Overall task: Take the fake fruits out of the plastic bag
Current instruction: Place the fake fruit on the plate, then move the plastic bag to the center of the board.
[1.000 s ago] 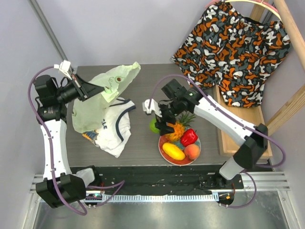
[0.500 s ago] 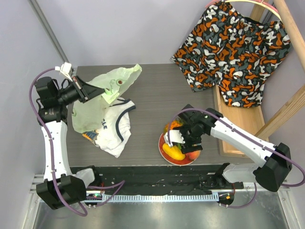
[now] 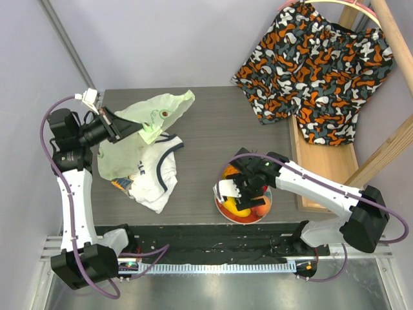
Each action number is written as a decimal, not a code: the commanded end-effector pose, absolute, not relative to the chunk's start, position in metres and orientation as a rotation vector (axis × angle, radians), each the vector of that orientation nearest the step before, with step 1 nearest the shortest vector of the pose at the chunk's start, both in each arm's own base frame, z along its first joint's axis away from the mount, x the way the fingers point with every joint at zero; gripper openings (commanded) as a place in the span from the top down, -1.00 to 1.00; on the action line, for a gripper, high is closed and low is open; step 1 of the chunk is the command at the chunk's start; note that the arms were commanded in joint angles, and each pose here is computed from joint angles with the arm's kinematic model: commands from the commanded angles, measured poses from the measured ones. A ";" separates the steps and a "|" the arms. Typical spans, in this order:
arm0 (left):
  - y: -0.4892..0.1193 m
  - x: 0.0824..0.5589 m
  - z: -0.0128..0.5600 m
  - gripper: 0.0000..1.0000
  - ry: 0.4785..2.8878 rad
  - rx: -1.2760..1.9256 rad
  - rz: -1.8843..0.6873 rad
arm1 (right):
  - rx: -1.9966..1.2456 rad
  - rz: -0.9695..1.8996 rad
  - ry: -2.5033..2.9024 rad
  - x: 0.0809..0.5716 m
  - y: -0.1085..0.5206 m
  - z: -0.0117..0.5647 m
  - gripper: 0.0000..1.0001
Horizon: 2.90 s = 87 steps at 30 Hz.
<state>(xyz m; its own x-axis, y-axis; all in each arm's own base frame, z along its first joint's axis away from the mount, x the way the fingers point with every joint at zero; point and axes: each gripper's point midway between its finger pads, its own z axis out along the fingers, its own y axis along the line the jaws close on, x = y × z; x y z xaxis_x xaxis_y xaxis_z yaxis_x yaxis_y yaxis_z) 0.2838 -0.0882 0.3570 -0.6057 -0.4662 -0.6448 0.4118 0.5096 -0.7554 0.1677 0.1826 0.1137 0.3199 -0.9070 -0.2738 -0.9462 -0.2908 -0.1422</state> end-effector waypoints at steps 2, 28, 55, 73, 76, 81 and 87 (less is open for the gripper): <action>-0.087 0.281 0.366 1.00 1.820 -0.021 -1.209 | -2.276 0.110 1.732 0.174 0.188 0.099 0.01; -0.087 0.279 0.360 1.00 1.828 -0.025 -1.217 | -2.317 -0.031 1.758 0.177 0.174 0.107 -0.72; -0.111 0.222 0.345 1.00 1.931 0.021 -1.373 | -1.440 0.402 1.491 0.260 0.341 0.316 -0.64; -0.125 0.141 0.341 1.00 2.066 0.164 -1.220 | -1.594 0.564 1.736 0.237 0.411 0.155 -0.19; -0.128 0.121 0.344 1.00 2.066 0.264 -1.160 | -1.581 0.604 1.728 0.217 0.405 0.161 -0.19; -0.131 0.102 0.318 1.00 2.200 0.212 -1.222 | -1.537 0.561 1.615 0.238 0.416 0.206 -0.14; -0.119 0.124 0.324 1.00 2.202 0.224 -1.118 | -1.365 0.513 1.560 0.283 0.416 0.276 -0.23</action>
<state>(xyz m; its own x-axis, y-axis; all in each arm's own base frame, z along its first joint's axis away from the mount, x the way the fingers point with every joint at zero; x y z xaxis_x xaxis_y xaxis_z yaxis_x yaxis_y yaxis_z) 0.1545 -0.1125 0.3364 -0.6373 -0.1489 -0.7561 0.5126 0.6507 -0.5602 0.2436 0.4177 0.1953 0.0410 -0.6401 -0.7672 -0.9688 0.1623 -0.1871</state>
